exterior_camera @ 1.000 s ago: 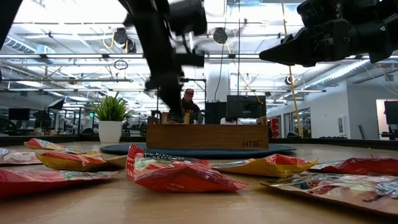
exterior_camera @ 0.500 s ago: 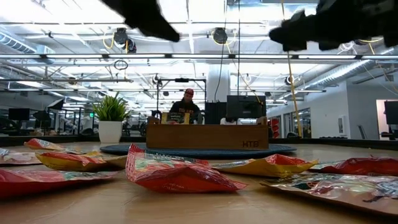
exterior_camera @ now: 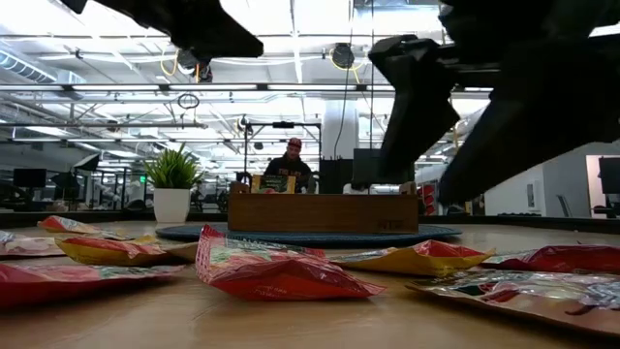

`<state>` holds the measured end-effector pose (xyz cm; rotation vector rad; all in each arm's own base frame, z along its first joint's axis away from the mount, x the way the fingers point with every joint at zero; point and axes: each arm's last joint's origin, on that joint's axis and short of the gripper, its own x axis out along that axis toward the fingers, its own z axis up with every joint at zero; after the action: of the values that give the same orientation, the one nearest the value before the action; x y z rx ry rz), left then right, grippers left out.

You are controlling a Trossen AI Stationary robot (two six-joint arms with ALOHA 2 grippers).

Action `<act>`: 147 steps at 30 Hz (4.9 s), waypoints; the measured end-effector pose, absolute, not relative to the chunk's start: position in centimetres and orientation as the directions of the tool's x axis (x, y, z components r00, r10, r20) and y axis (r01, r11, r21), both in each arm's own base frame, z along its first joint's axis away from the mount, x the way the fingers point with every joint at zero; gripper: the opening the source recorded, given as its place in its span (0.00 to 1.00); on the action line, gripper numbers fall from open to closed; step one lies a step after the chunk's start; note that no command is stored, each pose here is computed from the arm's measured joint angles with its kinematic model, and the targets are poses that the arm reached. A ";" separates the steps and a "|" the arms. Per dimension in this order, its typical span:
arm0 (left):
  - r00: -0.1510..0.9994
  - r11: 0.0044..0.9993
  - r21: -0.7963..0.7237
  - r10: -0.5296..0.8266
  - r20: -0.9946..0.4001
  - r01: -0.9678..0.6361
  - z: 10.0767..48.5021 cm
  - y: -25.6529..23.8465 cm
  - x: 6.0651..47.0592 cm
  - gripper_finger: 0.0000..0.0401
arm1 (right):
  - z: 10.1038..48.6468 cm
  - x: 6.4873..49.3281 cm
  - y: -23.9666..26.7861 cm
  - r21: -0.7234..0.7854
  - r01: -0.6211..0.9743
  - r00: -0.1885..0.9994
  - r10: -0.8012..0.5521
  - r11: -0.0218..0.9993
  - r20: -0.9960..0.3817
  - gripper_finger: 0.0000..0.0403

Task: Pick & Place Tea
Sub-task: Put the yellow tea bag into the left section of the wooden organizer

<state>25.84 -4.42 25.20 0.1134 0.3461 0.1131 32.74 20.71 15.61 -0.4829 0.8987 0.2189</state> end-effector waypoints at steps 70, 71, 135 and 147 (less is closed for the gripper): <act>0.952 0.850 -0.468 0.113 -0.284 -0.241 24.6 -4.7 27.3 0.44 | 18.4 36.8 14.6 -0.973 0.048 0.639 -0.755 0.227 -0.145 0.00; 0.949 0.853 -0.459 0.115 -0.294 -0.246 24.4 -4.7 27.4 0.44 | 18.5 37.0 14.4 -0.973 0.054 0.641 -0.755 0.226 -0.140 0.00; 0.787 0.913 0.359 0.074 -0.613 0.193 17.3 7.4 28.6 0.00 | 21.5 20.9 7.2 -0.293 0.020 0.999 -0.034 0.956 -0.042 0.24; 0.791 0.883 0.404 0.063 -0.609 0.241 17.3 7.7 28.6 0.00 | 21.5 21.2 6.2 -0.314 0.068 0.995 -0.085 0.947 -0.042 0.24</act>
<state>28.57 7.70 17.29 0.4881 0.6583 -0.0998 21.24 6.15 21.49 -0.3181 0.0555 -0.0778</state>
